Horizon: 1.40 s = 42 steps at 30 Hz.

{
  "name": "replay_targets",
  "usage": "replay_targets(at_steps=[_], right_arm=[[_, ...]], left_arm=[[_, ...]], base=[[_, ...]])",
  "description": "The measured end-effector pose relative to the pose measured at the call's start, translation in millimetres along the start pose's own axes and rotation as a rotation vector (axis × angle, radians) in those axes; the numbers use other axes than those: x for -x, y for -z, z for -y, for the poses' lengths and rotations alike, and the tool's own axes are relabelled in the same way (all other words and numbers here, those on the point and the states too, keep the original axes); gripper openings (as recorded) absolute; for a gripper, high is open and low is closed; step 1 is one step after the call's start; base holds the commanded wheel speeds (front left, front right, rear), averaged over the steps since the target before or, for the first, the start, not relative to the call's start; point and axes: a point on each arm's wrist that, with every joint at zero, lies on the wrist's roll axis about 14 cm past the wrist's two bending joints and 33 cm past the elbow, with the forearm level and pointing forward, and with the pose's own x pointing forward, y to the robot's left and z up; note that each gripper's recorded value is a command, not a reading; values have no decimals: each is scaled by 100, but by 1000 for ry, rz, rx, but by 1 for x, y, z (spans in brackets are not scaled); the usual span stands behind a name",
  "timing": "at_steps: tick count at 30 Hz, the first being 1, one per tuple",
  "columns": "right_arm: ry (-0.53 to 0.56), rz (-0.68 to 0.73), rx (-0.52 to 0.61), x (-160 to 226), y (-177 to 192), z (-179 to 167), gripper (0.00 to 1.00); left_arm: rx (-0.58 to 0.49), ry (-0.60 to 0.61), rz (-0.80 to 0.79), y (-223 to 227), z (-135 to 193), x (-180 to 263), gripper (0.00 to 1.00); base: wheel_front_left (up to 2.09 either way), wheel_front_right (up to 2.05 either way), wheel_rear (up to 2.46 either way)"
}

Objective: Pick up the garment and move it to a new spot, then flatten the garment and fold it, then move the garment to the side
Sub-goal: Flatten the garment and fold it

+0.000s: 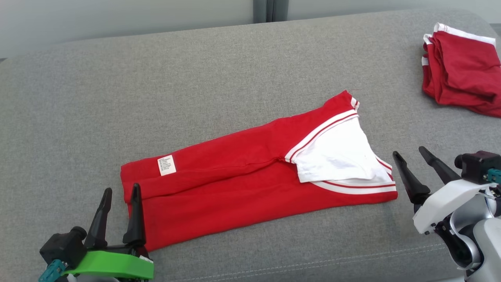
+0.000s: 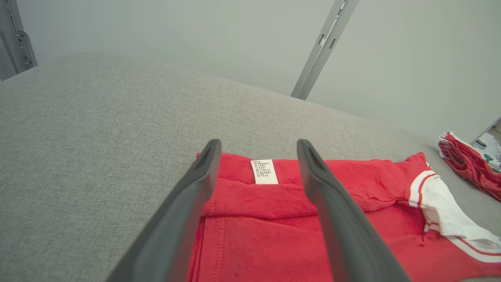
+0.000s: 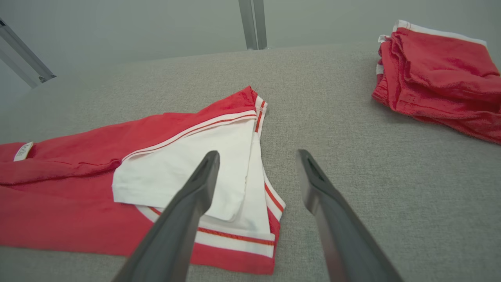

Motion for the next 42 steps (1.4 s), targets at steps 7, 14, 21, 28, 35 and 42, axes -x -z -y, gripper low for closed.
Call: replay_targets(at_steps=[7,14,21,28,35,42], right_arm=[[8,-9,67,-12,-18,6,100],[0,-157,53,-49,-7,6,100],[-18,-311,-29,-82,20,-5,100],[-17,-436,-87,-101,51,-12,100],[-39,-516,-124,-109,70,-24,100],[-82,-569,-91,-110,77,-37,100]], left_arm=[[10,7,46,-13,9,3,100],[4,-31,61,-18,1,12,100],[-5,-93,77,-24,-16,20,100],[-9,-161,83,-26,-34,31,100],[-10,-199,83,-25,-44,38,100],[-3,-210,86,-25,-46,39,100]], base=[[0,0,0],[0,0,0],[0,0,0],[0,0,0],[0,0,0],[0,0,0]])
